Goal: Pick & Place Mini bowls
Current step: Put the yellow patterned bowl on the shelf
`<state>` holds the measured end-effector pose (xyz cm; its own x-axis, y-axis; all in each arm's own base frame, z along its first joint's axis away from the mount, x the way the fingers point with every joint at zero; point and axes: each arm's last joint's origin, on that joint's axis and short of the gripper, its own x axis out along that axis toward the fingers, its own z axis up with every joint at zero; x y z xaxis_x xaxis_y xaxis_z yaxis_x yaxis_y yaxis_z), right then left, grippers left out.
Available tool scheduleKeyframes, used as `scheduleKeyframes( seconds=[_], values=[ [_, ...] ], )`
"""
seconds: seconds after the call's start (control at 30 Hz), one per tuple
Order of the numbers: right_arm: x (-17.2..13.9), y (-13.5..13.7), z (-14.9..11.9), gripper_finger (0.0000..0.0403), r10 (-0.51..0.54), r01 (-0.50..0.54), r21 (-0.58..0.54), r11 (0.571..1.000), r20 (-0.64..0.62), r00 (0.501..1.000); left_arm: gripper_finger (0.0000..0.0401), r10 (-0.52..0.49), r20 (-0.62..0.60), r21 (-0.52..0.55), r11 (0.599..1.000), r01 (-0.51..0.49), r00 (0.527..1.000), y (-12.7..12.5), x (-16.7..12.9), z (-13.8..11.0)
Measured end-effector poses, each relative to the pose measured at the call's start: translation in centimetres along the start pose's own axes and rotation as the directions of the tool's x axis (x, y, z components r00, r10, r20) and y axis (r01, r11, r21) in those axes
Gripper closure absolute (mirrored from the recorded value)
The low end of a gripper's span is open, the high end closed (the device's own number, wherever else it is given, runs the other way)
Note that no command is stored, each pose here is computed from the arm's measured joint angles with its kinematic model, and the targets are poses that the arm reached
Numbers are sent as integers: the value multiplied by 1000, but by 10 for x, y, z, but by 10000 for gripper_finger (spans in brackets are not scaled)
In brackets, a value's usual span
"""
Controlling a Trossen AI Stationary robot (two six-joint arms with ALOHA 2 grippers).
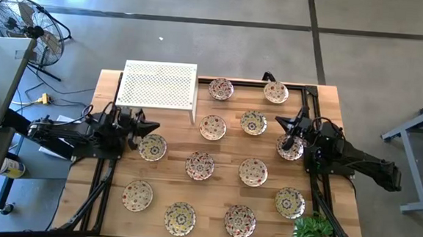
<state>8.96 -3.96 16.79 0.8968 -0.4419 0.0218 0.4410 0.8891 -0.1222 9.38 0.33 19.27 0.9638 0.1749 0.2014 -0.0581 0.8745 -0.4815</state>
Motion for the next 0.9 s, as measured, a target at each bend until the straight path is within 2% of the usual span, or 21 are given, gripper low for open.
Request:
scheduleKeyframes(
  seconds=[0.13,0.37,0.43,0.5,0.63,0.9],
  values=[
    [0,0,0,402,1,-1,0,1000,0,1000,400,65,21,-74,995,-63,998,2,0,0],
    [0,0,2,402,-5,4,72,997,17,1000,400,72,1,-79,994,-71,997,3,0,-2],
    [0,0,3,402,-7,3,104,995,35,999,400,64,-24,-84,994,-66,998,2,1,-2],
    [0,-1,5,402,-8,0,156,988,49,999,400,104,-99,-64,992,-110,990,1,1,-1],
    [0,-2,5,402,-63,53,185,981,51,997,400,264,-271,43,964,-263,926,2,3,0],
    [-2,-6,15,402,-158,119,252,961,140,978,400,379,-401,75,921,-383,834,-9,32,11]
  ],
)
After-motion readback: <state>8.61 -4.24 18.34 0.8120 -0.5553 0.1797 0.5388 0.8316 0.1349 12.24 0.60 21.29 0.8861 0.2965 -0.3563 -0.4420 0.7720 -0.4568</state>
